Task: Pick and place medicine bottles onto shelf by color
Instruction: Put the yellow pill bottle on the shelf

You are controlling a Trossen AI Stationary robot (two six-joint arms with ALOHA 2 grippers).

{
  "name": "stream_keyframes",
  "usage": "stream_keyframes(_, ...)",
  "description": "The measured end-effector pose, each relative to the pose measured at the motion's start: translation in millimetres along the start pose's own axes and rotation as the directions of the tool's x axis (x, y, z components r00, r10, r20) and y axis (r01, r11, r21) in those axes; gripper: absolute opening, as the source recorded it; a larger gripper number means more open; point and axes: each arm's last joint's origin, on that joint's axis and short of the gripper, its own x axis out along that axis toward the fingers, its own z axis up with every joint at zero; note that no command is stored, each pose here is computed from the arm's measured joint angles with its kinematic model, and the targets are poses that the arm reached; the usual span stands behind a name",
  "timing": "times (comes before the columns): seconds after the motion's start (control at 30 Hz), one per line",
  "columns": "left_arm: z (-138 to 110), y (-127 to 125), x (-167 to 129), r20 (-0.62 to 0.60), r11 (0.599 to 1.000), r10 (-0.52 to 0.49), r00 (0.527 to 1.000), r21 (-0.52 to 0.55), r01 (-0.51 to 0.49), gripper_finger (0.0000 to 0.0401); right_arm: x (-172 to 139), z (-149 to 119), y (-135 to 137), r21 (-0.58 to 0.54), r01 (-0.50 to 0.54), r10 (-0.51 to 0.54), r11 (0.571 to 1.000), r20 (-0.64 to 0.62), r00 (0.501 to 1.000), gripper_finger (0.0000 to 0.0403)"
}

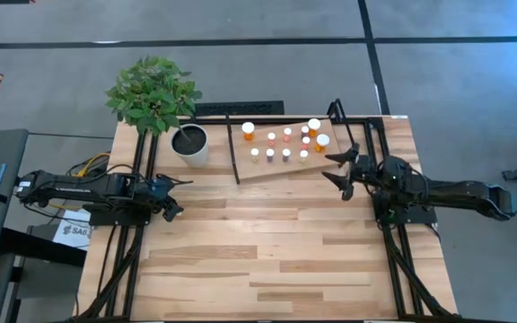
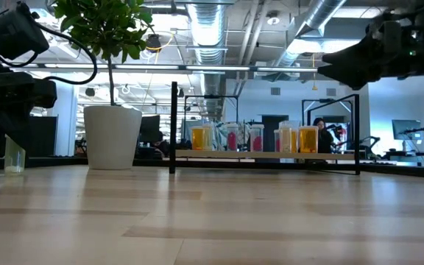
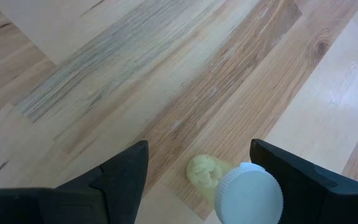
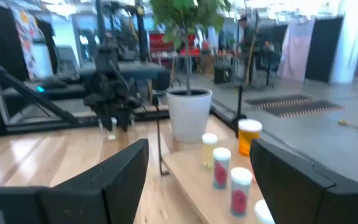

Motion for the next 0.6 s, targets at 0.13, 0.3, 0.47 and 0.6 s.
stream_keyframes(0.13,0,0,0,0.0,1.0,0.0,1.0,0.0,0.0,0.0267,-3,-8,2,0.003,-0.021,0.021,1.0,0.049,0.999,0.0301)
stream_keyframes(0.3,0,0,0,0.0,1.0,-0.001,1.0,0.0,0.001,0.0267,-3,-9,3,0.018,-0.029,0.028,0.999,0.045,0.999,0.0301)
stream_keyframes(0.47,0,0,0,0.0,1.0,-0.001,1.0,0.0,0.001,0.0267,-3,-10,1,0.017,-0.011,0.01,1.0,0.028,1.0,0.0301)
stream_keyframes(0.6,0,0,0,0.0,1.0,-0.001,1.0,0.0,0.001,0.0267,-3,-14,1,0.02,-0.005,0.005,1.0,-0.008,1.0,0.0301)
